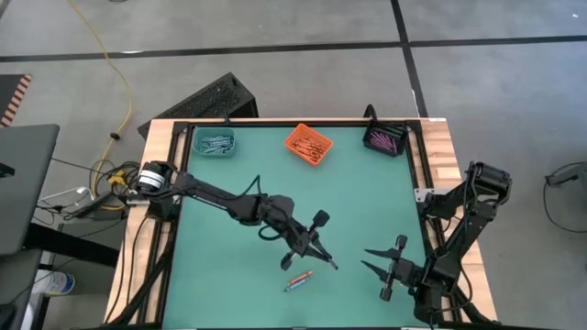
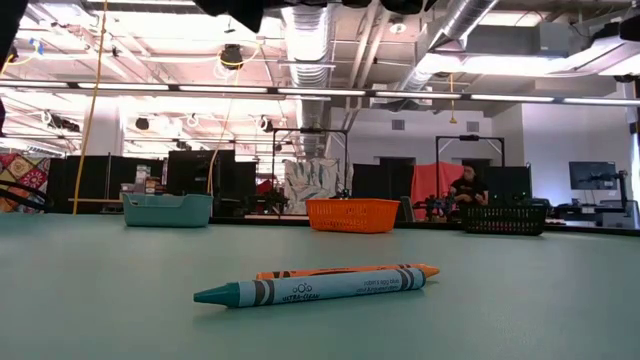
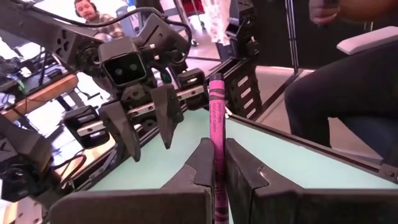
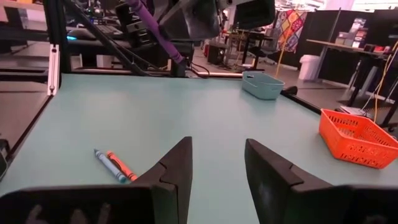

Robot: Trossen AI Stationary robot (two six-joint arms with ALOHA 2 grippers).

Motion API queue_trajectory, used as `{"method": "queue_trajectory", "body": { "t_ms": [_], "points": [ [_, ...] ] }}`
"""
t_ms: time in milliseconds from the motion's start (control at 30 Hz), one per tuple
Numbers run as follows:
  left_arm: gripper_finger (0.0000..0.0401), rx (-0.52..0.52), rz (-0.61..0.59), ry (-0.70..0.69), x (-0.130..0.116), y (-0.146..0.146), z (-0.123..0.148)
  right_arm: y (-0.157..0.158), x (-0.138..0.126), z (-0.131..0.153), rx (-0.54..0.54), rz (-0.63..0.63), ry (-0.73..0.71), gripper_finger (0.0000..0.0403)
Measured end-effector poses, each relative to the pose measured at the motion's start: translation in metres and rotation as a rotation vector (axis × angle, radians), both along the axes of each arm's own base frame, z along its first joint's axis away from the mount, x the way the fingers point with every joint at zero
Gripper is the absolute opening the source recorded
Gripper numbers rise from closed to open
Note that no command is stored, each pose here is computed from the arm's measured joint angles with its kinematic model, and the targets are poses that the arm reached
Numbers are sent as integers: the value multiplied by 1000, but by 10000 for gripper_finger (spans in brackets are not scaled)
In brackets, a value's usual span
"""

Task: Sort crayons
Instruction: Put the violet crayon into the black bin

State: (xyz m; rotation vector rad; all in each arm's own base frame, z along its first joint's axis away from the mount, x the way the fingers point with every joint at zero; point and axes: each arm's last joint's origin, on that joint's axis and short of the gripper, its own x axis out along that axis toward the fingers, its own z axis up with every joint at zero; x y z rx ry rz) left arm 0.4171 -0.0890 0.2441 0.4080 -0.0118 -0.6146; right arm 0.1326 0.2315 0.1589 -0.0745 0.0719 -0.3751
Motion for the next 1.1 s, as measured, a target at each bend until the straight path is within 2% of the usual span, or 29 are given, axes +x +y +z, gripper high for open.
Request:
{"method": "queue_trajectory", "body": {
  "t_ms": [300, 1100],
  "points": [
    [0, -6, -51, -34, 1, 6, 3, 0, 1, 2, -9, -32, -51, 142],
    [0, -4, -65, -36, 1, 6, 3, -4, 11, 3, -25, -70, -38, 142]
  ]
}}
